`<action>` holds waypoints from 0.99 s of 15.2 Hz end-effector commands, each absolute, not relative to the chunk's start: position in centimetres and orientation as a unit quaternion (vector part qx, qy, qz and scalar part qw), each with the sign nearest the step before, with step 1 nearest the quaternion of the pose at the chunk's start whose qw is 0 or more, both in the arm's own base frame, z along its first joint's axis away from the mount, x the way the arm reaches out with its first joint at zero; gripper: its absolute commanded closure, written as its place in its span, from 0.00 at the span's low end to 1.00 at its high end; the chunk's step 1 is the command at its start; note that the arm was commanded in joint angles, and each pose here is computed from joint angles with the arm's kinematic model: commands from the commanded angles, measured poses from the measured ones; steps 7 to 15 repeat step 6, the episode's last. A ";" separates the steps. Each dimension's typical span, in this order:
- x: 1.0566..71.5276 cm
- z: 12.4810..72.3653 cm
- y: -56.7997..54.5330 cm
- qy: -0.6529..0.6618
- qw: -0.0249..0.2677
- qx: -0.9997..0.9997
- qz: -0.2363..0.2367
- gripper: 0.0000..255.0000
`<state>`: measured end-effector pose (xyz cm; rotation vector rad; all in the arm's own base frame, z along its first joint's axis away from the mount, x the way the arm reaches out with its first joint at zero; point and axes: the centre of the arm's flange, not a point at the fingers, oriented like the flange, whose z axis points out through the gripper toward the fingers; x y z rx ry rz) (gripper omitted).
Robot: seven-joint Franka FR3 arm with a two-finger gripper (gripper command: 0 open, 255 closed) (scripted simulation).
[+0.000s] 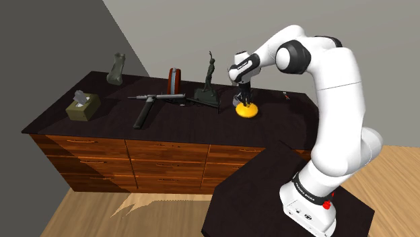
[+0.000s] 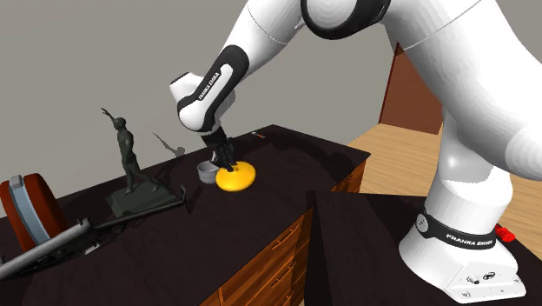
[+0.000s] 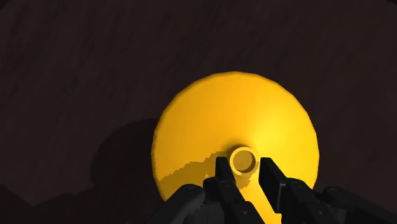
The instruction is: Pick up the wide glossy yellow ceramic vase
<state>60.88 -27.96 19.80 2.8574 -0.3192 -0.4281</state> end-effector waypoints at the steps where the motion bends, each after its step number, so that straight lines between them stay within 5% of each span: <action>1: 60.8 20.9 -28.0 -0.109 0.117 0.976 -0.146 1.00; 15: 60.8 22.5 -28.0 -0.109 0.117 0.976 -0.146 1.00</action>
